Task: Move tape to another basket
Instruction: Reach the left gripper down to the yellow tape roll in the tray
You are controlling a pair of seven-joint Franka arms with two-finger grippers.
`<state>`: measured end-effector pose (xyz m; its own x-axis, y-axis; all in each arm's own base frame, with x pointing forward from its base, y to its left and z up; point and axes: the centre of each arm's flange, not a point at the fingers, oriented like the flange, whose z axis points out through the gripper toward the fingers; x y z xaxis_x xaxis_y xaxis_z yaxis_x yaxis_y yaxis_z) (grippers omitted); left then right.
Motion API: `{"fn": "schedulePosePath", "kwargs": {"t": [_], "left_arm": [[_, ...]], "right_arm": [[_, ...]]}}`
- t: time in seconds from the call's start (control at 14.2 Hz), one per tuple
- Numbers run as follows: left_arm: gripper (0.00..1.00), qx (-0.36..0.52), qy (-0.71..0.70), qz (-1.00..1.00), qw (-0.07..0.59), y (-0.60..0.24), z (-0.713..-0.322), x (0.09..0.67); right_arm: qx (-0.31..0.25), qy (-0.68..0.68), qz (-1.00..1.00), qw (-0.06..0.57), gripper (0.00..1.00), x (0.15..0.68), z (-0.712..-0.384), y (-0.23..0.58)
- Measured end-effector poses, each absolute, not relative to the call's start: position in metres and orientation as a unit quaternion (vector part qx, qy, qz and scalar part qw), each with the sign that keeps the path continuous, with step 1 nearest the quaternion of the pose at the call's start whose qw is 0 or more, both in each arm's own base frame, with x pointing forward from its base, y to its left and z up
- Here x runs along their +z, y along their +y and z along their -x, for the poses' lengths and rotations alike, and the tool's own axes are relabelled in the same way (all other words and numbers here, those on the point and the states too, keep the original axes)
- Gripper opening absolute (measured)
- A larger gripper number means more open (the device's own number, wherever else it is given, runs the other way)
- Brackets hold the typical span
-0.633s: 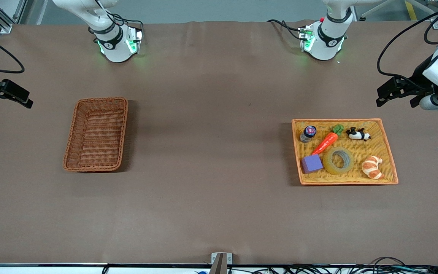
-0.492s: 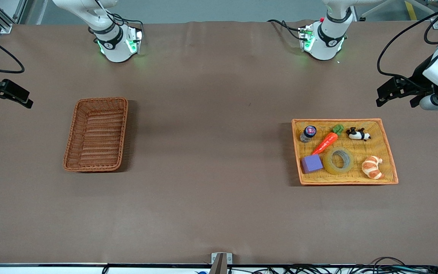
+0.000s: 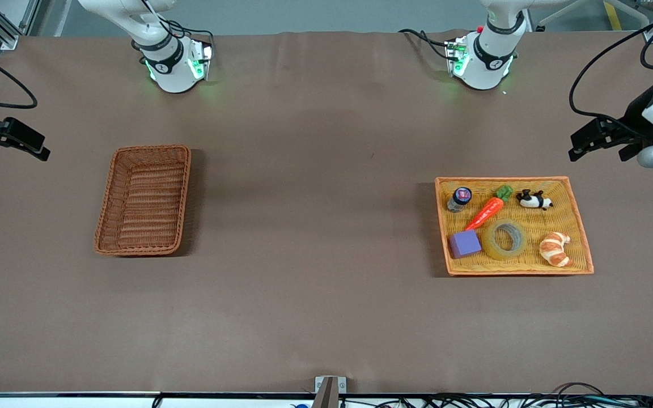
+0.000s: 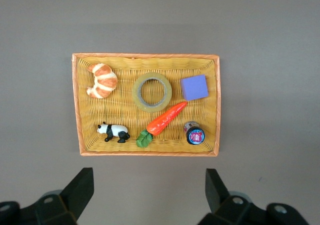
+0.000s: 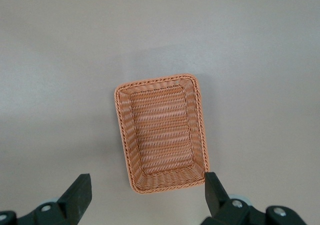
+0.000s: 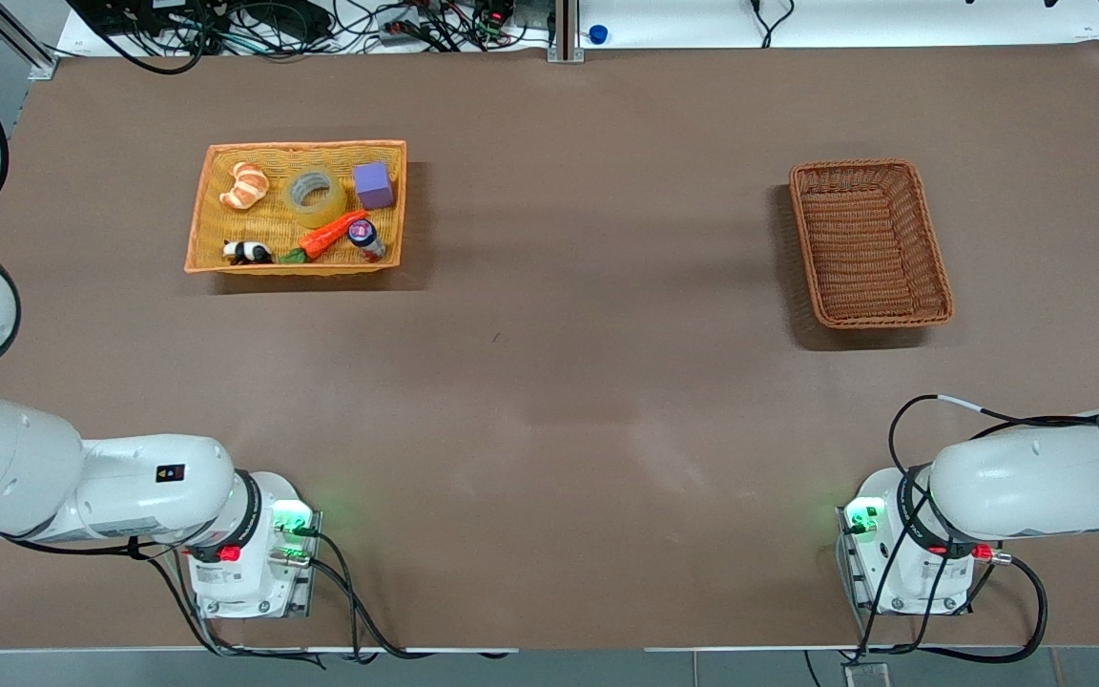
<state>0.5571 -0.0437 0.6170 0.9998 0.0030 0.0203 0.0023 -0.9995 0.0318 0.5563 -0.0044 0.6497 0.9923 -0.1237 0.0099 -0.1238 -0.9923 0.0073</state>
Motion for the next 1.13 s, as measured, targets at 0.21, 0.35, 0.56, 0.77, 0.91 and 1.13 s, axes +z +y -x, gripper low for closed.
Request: {"fn": "schedulePosePath", "kwargs": {"t": [0.21,0.35,0.56,0.77,0.91,1.13], "left_arm": [[0.99,-0.022,-0.001,-1.0,0.015,-0.037,-0.576,0.577],[1.0,-0.037,0.008,-0.999,0.013,-0.023,-0.598,0.538],[1.0,-0.068,0.015,-0.997,0.019,-0.003,-0.621,0.477],[1.0,-0.083,0.02,-0.996,0.026,0.003,-0.639,0.419],[1.0,-0.094,0.021,-0.995,0.029,0.003,-0.646,0.381],[1.0,-0.103,0.023,-0.994,0.034,0.004,-0.654,0.333]], "right_arm": [[0.005,-0.061,-0.998,0.004,1.0,0.65,-0.556,-0.004],[0.005,-0.061,-0.998,0.004,1.0,0.65,-0.556,-0.004],[0.005,-0.06,-0.998,0.004,1.0,0.65,-0.556,-0.004],[0.006,-0.06,-0.998,0.004,1.0,0.65,-0.556,-0.004],[0.005,-0.06,-0.998,0.004,1.0,0.65,-0.556,-0.004],[0.005,-0.06,-0.998,0.004,1.0,0.65,-0.556,-0.004]]}}
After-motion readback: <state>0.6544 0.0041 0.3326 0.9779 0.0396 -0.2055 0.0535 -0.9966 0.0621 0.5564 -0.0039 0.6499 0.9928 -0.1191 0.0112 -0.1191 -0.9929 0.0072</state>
